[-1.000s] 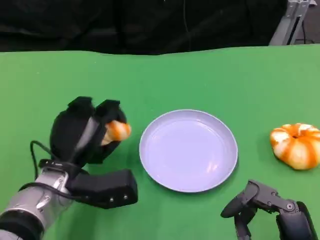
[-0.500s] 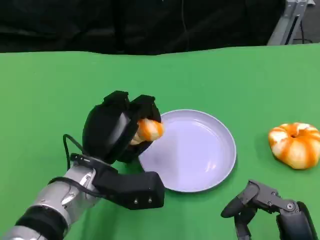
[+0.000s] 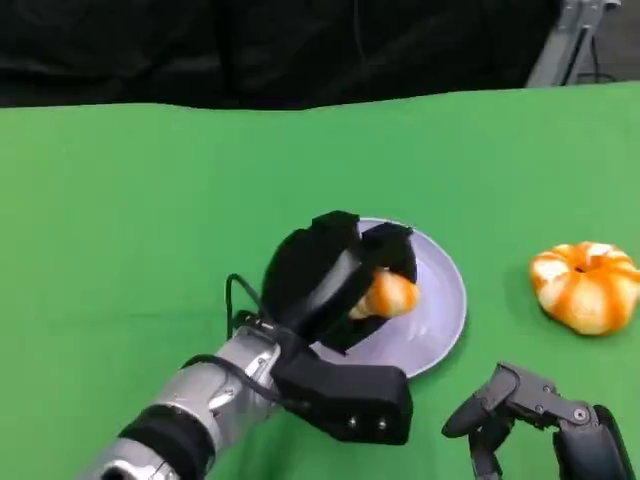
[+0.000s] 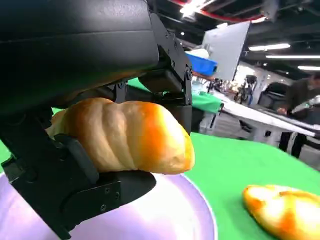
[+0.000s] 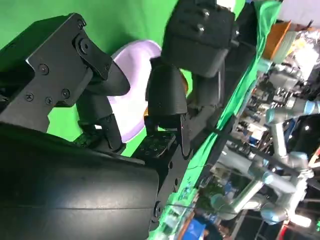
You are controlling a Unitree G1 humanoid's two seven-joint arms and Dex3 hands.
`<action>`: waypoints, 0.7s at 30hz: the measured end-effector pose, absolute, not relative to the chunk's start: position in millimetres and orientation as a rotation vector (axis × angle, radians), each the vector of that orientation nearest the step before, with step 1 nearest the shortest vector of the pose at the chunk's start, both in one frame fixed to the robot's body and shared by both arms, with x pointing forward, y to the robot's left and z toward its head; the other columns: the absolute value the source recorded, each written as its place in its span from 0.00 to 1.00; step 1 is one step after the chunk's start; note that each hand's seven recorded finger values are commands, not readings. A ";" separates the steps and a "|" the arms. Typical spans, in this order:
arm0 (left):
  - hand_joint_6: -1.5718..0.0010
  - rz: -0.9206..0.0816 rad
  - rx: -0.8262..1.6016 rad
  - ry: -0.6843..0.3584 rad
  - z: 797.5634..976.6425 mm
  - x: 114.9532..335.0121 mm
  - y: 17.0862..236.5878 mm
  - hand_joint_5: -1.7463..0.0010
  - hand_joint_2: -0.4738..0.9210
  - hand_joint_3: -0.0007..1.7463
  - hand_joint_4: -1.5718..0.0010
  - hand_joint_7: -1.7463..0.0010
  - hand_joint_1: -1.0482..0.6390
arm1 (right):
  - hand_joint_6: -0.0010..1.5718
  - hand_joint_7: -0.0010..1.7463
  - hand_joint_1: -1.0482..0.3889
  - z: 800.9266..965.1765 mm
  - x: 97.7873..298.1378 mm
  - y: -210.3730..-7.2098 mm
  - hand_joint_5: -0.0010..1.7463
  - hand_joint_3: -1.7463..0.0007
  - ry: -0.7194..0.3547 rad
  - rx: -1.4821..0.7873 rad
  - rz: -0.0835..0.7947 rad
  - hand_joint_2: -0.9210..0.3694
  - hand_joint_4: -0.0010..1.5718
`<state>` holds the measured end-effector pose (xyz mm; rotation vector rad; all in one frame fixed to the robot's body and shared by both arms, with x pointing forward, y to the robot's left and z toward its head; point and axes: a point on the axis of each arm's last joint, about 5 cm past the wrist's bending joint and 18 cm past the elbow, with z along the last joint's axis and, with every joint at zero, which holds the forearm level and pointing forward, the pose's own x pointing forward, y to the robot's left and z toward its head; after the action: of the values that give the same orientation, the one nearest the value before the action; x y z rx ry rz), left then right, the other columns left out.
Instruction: Grasp the bread from the table and place it into the plate.
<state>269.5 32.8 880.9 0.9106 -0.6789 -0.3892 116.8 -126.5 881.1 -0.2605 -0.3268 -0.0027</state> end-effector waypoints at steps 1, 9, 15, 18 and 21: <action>0.46 -0.414 0.912 -0.664 882.5 270.8 33.5 0.20 0.85 0.24 0.53 0.57 0.51 | 0.53 0.71 0.78 881.1 117.0 -126.5 0.91 0.22 -0.327 -0.260 -0.003 0.49 0.49; 0.75 -0.556 0.976 -0.584 886.9 273.3 34.1 0.61 0.99 0.10 0.85 0.88 0.37 | 0.53 0.71 0.77 881.4 117.4 -126.3 0.91 0.22 -0.330 -0.259 -0.002 0.49 0.49; 0.94 -0.686 1.115 -0.480 899.7 277.5 32.7 0.95 1.00 0.21 1.00 0.98 0.15 | 0.53 0.71 0.76 881.3 117.5 -126.1 0.92 0.22 -0.331 -0.269 0.000 0.49 0.49; 0.97 -0.719 1.147 -0.459 906.0 278.2 31.5 0.99 1.00 0.26 1.00 0.99 0.09 | 0.52 0.71 0.77 881.4 117.5 -126.1 0.92 0.23 -0.331 -0.269 0.000 0.48 0.49; 0.97 -0.752 1.176 -0.416 908.2 278.8 34.1 1.00 1.00 0.27 1.00 0.99 0.07 | 0.52 0.71 0.77 881.4 117.5 -126.2 0.92 0.23 -0.331 -0.267 0.000 0.48 0.49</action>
<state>278.8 34.1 908.2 1.1757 -0.4158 -0.7519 117.5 -126.2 881.4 -0.2672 -0.3306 -0.0004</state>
